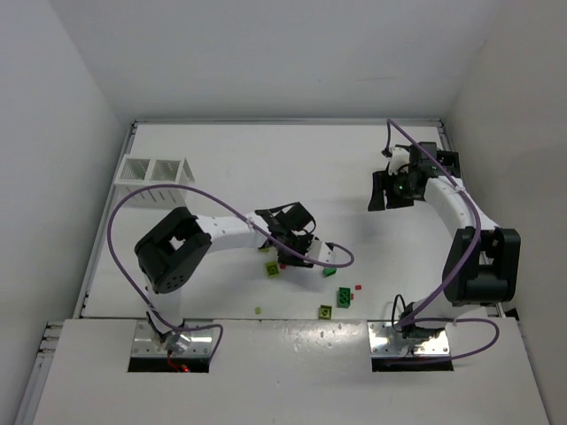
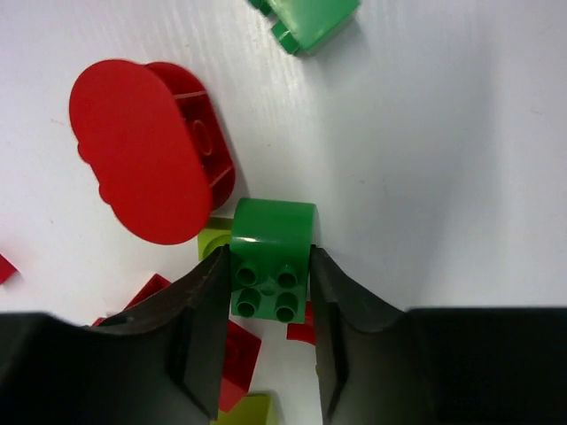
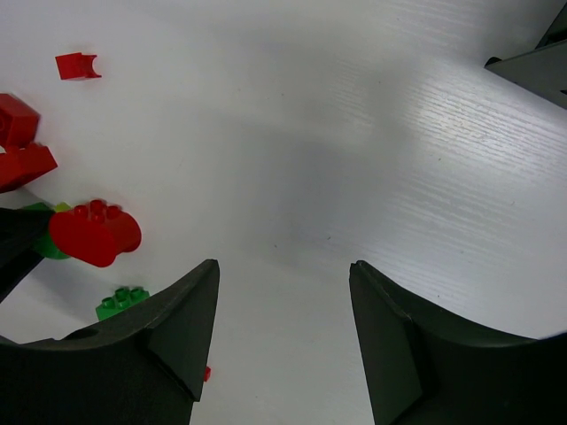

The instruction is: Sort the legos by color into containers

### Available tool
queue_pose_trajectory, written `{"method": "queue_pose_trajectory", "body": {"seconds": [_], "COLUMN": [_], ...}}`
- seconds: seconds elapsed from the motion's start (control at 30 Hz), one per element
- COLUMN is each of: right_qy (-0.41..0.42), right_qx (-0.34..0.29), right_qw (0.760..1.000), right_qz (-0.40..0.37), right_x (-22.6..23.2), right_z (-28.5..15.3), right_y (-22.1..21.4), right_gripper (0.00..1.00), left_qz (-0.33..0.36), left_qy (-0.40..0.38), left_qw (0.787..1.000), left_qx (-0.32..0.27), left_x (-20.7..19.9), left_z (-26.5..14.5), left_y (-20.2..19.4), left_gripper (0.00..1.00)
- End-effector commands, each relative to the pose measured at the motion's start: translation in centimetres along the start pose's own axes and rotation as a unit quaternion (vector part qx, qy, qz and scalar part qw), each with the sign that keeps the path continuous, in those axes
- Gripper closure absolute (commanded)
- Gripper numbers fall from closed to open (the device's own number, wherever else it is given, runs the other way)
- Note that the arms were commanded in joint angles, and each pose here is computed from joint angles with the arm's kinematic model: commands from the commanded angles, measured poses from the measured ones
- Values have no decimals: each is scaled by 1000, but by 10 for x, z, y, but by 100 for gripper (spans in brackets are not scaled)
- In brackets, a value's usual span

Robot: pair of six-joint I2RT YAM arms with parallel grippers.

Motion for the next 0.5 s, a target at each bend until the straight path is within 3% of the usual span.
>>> {"method": "queue_pose_trajectory", "body": {"seconds": [0.0,0.03,0.13,0.23,0.37,0.47], "right_qy": [2,2,2,1,11,16], "right_qx": [-27,-27,-28,-33,-34,-35], "right_qw": [999,999,999,999,999,999], "right_qz": [-20,-20,-20,-22,-22,-22], "right_x": [2,2,4,5,6,7], "right_z": [-6,-6,-9,-12,-12,-12], "right_y": [16,16,16,17,17,17], "right_gripper": [39,39,39,39,39,39], "left_qz": [14,14,15,11,-35,-44], "left_qy": [-26,-28,-10,14,79,89], "left_qw": [1000,1000,1000,1000,993,991], "left_qx": [-4,-3,-11,-16,-77,-94], "left_x": [-16,-19,-22,-28,-24,-30], "left_z": [-2,-3,-22,-46,-119,-141], "left_y": [1,-1,3,6,9,8], "left_gripper": [62,69,74,74,75,71]}}
Point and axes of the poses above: each gripper's point midway between its finger pads, its own z axis out along the fingers, its own x axis along the line the jaws close on, y = z × x, the point moved 10 cm from there along -z, back along the fingers
